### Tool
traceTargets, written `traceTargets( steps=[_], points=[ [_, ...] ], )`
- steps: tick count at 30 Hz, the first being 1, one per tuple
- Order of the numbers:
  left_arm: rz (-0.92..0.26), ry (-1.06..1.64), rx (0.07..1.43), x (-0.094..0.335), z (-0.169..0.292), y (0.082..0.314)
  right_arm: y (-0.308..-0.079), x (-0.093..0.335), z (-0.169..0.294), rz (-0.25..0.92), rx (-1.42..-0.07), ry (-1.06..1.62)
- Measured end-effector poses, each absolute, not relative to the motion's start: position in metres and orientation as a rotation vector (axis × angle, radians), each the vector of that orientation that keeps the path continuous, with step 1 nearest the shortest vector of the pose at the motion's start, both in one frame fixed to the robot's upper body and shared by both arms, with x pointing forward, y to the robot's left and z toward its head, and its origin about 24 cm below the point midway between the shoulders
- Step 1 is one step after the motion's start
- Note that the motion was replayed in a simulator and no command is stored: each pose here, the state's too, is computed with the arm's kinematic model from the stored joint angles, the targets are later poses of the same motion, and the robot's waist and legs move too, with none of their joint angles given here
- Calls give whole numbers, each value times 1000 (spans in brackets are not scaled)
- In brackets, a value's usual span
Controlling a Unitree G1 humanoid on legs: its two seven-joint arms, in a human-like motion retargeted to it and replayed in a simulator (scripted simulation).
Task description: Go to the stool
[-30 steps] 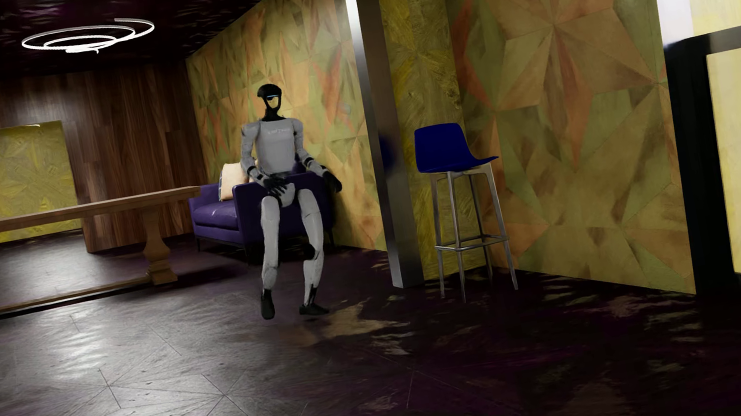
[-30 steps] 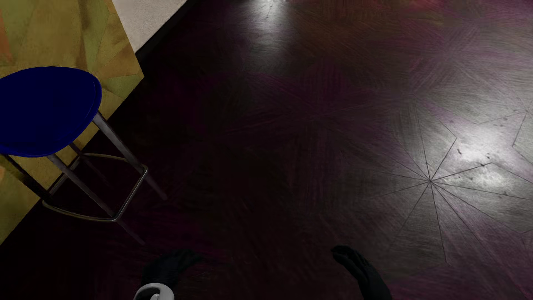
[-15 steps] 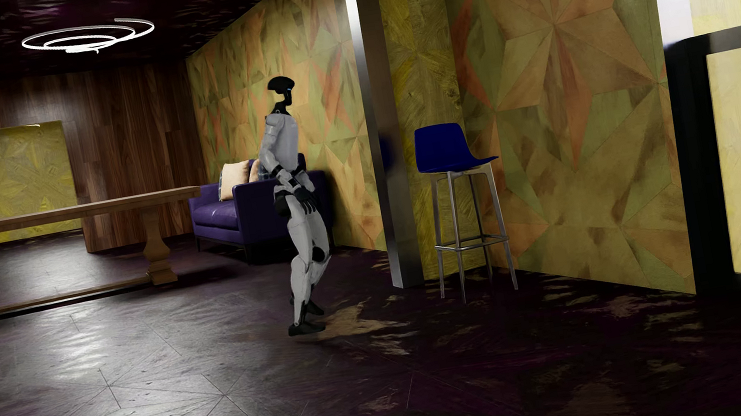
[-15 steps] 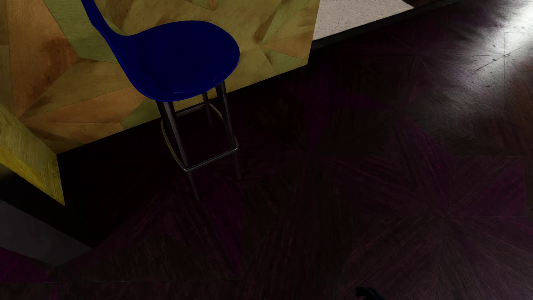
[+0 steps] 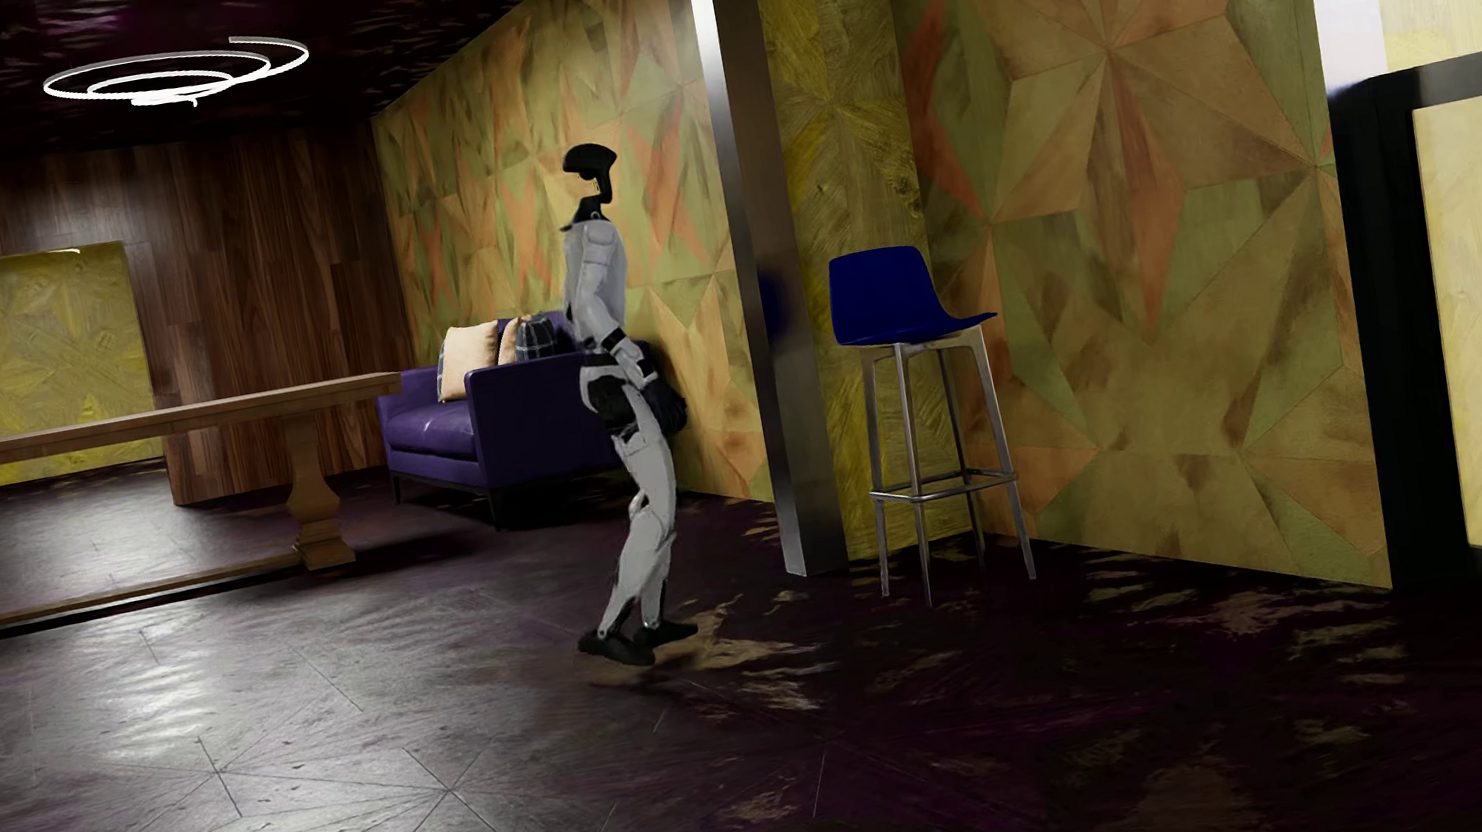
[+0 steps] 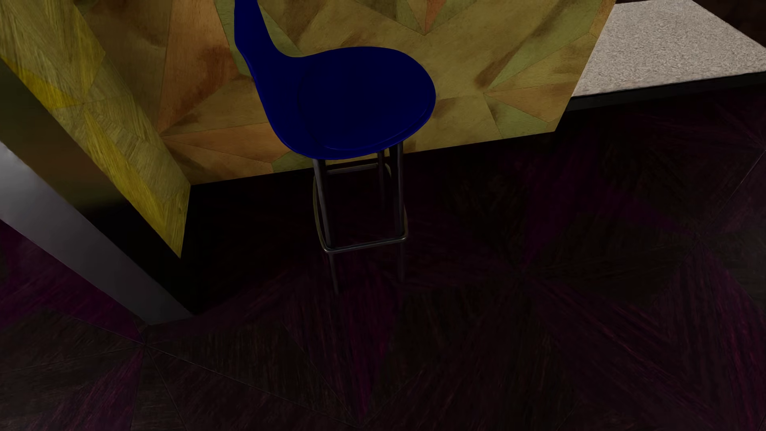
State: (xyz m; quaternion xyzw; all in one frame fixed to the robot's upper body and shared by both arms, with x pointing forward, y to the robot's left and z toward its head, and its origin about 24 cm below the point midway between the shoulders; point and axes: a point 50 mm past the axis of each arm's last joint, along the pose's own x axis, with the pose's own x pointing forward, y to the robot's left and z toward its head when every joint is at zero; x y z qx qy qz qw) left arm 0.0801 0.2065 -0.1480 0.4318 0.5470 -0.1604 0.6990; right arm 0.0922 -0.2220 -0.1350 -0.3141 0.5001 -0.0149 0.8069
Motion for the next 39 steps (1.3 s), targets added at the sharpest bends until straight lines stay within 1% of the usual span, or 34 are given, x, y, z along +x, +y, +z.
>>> traceTargets(
  steps=[2, 4, 6, 8, 10, 12, 15, 17, 19, 22, 25, 29, 33, 36, 39],
  points=[
    [-342, 1099, 997, 106, -139, 201, -222, 94, -132, -28, -683, 1052],
    [-284, 1000, 1005, 127, -130, 200, -226, 85, -132, -55, -671, 1079],
    [-240, 926, 1010, 144, -121, 200, -226, 76, -135, -58, -653, 1122],
    [-231, 847, 1025, 157, -112, 195, -227, 69, -136, -51, -634, 1146],
    [-238, 797, 1027, 165, -106, 190, -228, 62, -137, -78, -600, 1167],
    [-250, 800, 1038, 165, -106, 190, -225, 60, -139, -84, -587, 1180],
    [-246, 866, 1051, 151, -112, 196, -216, 68, -141, 7, -641, 1164],
    [-289, 940, 1068, 136, -120, 200, -210, 78, -139, 58, -677, 1123],
    [-359, 1004, 1094, 124, -127, 202, -206, 88, -136, 73, -708, 1066],
    [-420, 1076, 1094, 109, -133, 205, -201, 103, -131, 45, -689, 1013],
    [-448, 1097, 1092, 104, -136, 203, -204, 105, -130, 20, -683, 1000],
    [-460, 1069, 1091, 111, -135, 198, -208, 108, -131, 26, -699, 1005],
    [-446, 1016, 1091, 123, -131, 194, -208, 115, -130, 36, -716, 1012],
    [-455, 985, 1105, 128, -130, 190, -209, 117, -130, 10, -698, 1027],
    [-454, 970, 1116, 131, -128, 190, -204, 117, -133, 8, -670, 1040]
  ],
)
